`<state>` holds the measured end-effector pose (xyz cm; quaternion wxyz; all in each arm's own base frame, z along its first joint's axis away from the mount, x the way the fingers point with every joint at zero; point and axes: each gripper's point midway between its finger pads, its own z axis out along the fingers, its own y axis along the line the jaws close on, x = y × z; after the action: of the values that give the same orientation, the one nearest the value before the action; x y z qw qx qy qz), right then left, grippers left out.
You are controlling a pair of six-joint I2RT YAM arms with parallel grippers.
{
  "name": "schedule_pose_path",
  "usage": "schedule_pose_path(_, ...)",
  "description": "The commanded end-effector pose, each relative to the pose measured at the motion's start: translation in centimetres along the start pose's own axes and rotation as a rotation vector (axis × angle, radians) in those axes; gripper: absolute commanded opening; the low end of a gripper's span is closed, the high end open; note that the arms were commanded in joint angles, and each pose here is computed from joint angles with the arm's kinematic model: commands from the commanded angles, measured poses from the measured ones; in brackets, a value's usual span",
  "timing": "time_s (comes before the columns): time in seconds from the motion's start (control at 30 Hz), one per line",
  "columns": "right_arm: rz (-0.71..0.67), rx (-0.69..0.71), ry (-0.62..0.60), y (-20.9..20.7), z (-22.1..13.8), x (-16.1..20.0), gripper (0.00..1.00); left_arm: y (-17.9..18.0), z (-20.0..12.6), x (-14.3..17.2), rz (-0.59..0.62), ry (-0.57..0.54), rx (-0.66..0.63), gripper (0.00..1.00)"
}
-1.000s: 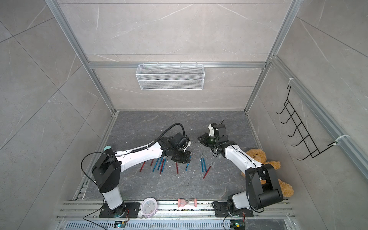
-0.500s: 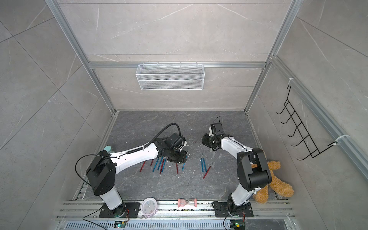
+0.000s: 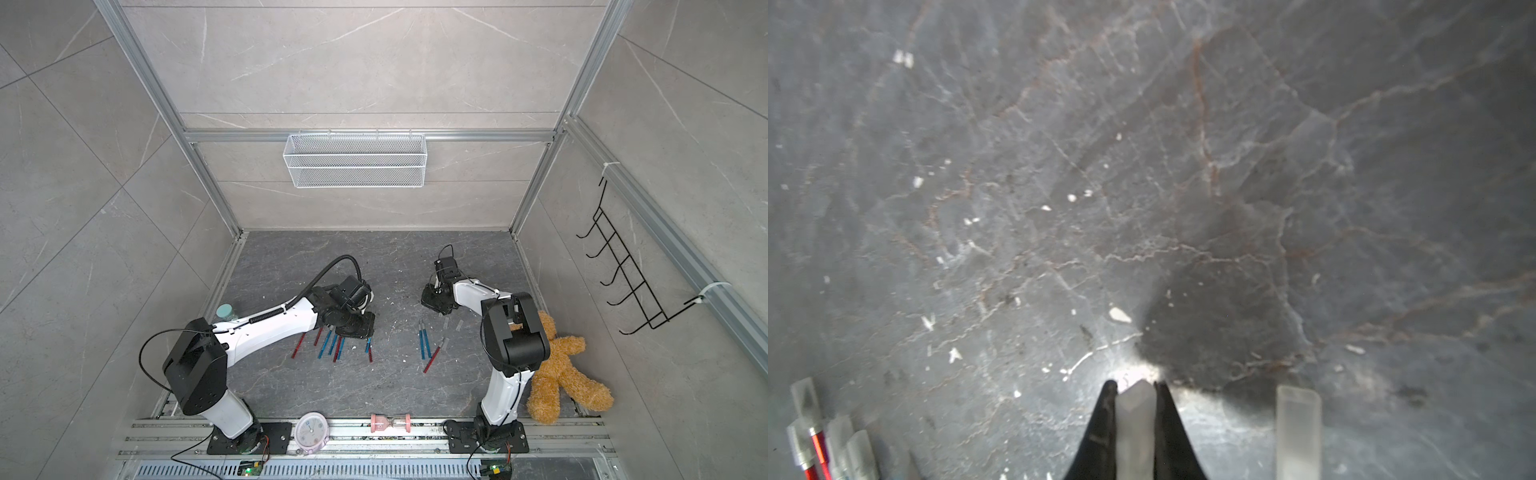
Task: Remove protective caps from carving knives
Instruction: Place the protective sleeve at the center of the board.
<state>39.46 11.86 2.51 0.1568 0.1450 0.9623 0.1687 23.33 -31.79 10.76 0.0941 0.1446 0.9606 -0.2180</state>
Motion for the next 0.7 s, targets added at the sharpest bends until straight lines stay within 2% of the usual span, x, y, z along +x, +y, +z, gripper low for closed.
schedule_pose_path(0.0,-0.011,0.056,0.019,-0.8,0.4,0.1,0.18,0.0,-1.2,-0.2,-0.010,-0.025,-0.002,0.01)
schedule_pose_path(0.1,-0.008,0.073,0.019,-1.3,0.5,0.2,0.24,0.1,-1.2,-0.1,-0.011,-0.025,-0.008,0.01)
schedule_pose_path(0.4,-0.013,0.078,-0.001,-1.3,-0.1,0.1,0.29,1.0,-1.4,0.0,-0.025,-0.024,-0.060,0.02)
schedule_pose_path(0.67,-0.053,-0.006,-0.112,1.7,-5.7,-2.0,0.32,1.3,-0.5,-0.4,-0.057,-0.007,-0.103,0.05)
